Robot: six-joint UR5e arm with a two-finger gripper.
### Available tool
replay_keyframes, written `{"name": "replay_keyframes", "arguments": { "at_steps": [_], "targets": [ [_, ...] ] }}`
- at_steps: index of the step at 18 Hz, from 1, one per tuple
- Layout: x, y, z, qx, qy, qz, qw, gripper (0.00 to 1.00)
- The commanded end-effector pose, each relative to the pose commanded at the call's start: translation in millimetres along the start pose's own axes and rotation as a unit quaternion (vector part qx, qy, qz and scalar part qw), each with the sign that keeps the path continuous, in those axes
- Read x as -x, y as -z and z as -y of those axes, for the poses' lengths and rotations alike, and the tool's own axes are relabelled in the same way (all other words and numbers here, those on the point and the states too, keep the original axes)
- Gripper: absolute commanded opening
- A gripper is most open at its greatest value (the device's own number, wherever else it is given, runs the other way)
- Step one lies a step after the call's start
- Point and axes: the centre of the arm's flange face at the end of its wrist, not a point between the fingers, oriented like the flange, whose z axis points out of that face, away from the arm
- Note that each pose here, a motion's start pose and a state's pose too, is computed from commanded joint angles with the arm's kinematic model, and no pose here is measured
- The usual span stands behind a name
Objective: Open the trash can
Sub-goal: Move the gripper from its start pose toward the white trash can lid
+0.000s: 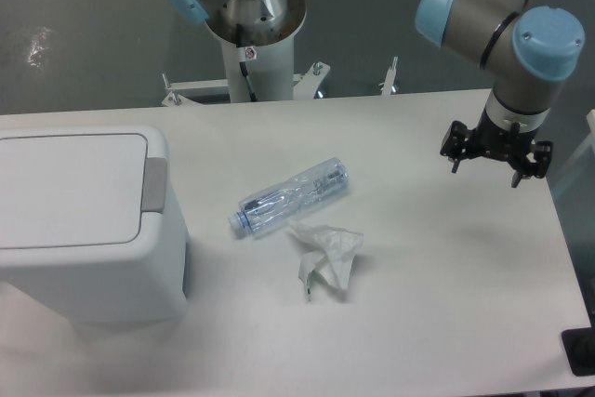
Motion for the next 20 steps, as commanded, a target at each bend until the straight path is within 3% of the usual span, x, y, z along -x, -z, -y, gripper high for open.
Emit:
{"name": "replay_keyframes", "arguments": {
  "at_steps": [10, 17, 20],
  "targets": [
    [-32, 6, -3, -0.003, 0.007, -0.007, 0.9999, 1.00],
    [-78, 14, 33, -0.024, -0.002, -0.019, 0.9995, 1.00],
    [-91, 30, 52, -0.070, 0.058, -0.044, 0.9949, 1.00]
  ]
}}
